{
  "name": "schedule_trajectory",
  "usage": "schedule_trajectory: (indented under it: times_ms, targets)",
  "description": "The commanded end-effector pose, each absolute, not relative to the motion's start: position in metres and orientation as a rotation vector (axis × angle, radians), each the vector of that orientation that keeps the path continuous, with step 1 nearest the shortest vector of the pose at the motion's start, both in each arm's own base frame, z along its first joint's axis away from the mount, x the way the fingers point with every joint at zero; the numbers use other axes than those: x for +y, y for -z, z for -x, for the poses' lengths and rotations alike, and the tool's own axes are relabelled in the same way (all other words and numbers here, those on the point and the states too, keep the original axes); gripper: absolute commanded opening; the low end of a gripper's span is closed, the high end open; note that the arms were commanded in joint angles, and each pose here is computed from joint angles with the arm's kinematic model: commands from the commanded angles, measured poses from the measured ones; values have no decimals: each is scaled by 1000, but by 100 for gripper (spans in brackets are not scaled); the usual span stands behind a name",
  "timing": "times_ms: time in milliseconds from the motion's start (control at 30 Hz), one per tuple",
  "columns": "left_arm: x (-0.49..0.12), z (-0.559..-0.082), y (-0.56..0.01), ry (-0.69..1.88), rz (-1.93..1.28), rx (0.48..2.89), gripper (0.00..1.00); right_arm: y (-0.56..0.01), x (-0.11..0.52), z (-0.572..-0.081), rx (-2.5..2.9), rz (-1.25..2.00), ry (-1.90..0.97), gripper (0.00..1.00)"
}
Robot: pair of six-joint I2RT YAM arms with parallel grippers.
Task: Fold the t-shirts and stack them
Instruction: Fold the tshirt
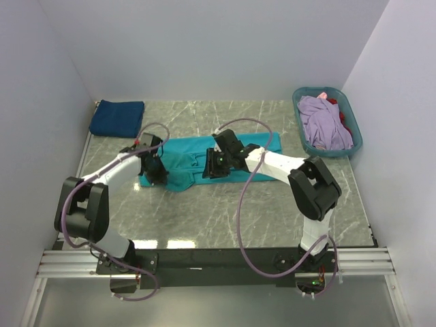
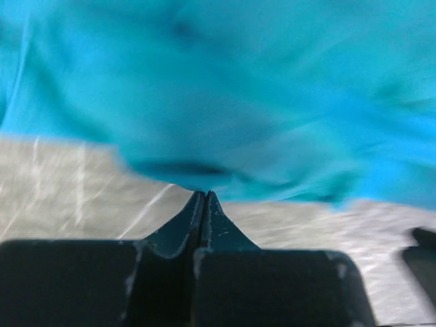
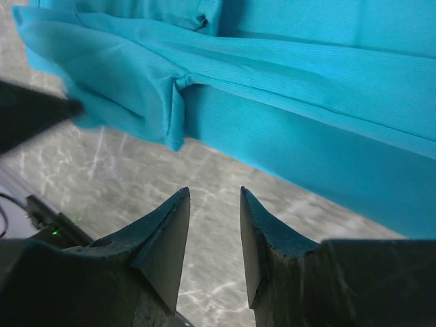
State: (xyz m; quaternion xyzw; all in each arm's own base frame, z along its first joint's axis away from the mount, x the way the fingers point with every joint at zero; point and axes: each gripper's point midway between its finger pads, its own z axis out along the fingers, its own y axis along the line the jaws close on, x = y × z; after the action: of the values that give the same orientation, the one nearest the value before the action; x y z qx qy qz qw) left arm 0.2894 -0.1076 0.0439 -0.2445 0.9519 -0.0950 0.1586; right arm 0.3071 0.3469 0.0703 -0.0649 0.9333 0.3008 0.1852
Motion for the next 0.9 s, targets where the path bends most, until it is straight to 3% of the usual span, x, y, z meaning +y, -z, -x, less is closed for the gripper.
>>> schedule_trajectory:
  times_ms: [0, 300, 633, 733, 867]
  targets:
    - [-113, -329, -75, 300, 630, 2646, 1, -97, 324, -314, 2544, 198, -726, 43]
    - [-106, -415, -107, 261, 608, 2529, 1, -104, 285, -307, 2511, 208, -548, 43]
    - [-97, -459, -105, 292, 675, 2465, 1, -105, 264, -309, 2509, 180, -483, 43]
    - [-97, -464, -98, 290, 684, 2466, 3, -104, 259, -311, 2512, 172, -467, 43]
    - [-98, -469, -91, 299, 681, 2464, 14, -102, 250, -314, 2517, 159, -422, 43]
